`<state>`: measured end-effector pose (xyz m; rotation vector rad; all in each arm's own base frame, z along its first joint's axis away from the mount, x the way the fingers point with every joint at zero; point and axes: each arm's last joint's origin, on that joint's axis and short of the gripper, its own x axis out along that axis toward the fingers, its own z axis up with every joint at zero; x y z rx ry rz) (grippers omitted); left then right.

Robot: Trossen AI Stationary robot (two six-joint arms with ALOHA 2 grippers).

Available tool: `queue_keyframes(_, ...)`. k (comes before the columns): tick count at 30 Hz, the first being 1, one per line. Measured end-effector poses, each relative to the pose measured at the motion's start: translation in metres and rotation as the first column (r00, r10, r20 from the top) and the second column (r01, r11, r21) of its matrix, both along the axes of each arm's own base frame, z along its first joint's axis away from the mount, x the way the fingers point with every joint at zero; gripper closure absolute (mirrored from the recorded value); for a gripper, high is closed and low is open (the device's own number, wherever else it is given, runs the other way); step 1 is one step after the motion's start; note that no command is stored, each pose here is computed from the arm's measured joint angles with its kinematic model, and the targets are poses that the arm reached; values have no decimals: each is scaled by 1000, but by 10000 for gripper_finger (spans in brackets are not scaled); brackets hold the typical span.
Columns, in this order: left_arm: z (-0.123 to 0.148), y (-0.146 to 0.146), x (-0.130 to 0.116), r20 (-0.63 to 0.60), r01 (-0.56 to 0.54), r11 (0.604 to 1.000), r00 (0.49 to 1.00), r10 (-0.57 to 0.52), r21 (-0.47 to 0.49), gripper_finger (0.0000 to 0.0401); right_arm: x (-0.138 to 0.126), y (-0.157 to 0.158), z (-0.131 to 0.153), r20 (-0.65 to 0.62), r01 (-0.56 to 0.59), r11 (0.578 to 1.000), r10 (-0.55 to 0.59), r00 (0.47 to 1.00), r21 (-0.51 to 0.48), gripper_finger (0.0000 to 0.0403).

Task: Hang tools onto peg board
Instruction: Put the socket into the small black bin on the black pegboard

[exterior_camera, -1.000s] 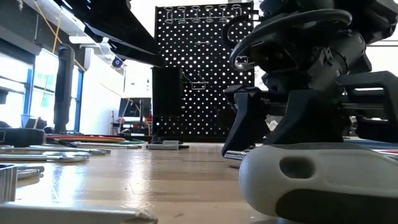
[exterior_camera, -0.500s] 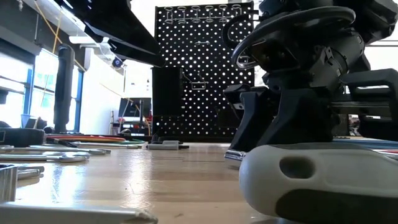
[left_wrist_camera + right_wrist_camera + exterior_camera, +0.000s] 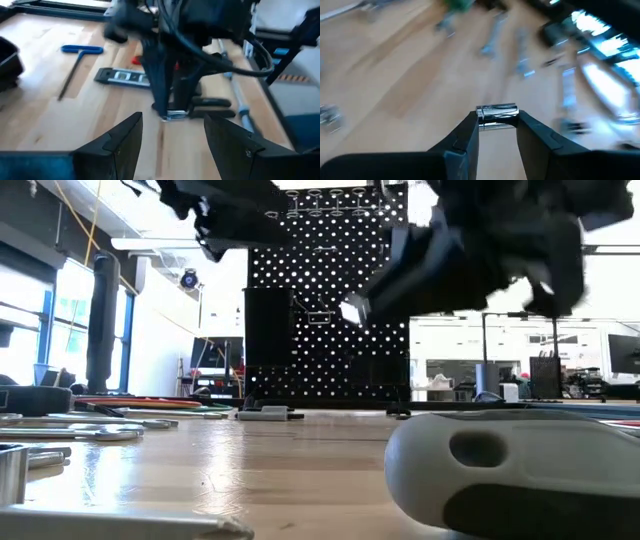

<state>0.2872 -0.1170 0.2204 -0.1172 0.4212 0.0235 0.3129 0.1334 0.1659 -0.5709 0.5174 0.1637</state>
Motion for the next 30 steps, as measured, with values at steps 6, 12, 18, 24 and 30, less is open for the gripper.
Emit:
queue_keyframes(6, -14, 7, 19, 24, 31, 993, 999, -28, -118, 194, -7, 4, 26, 119, 29, 995, -18, 993, -90, 304)
queue_keyframes(12, -22, 18, 37, 93, 77, 965, 994, -55, -252, 194, -7, 2, 29, 134, 56, 987, -36, 990, -152, 303)
queue_keyframes(18, -27, 32, 46, 106, 49, 923, 994, -9, -381, 194, -9, 4, 30, 152, 95, 972, -63, 986, -215, 303)
queue_keyframes(24, -28, 39, 50, 123, 65, 906, 992, -15, -418, 194, -9, 6, 31, 160, 96, 970, -61, 985, -223, 303)
queue_keyframes(30, -27, 40, 51, 132, 68, 906, 991, -13, -419, 213, -9, 5, 31, 165, 119, 963, -80, 983, -243, 302)
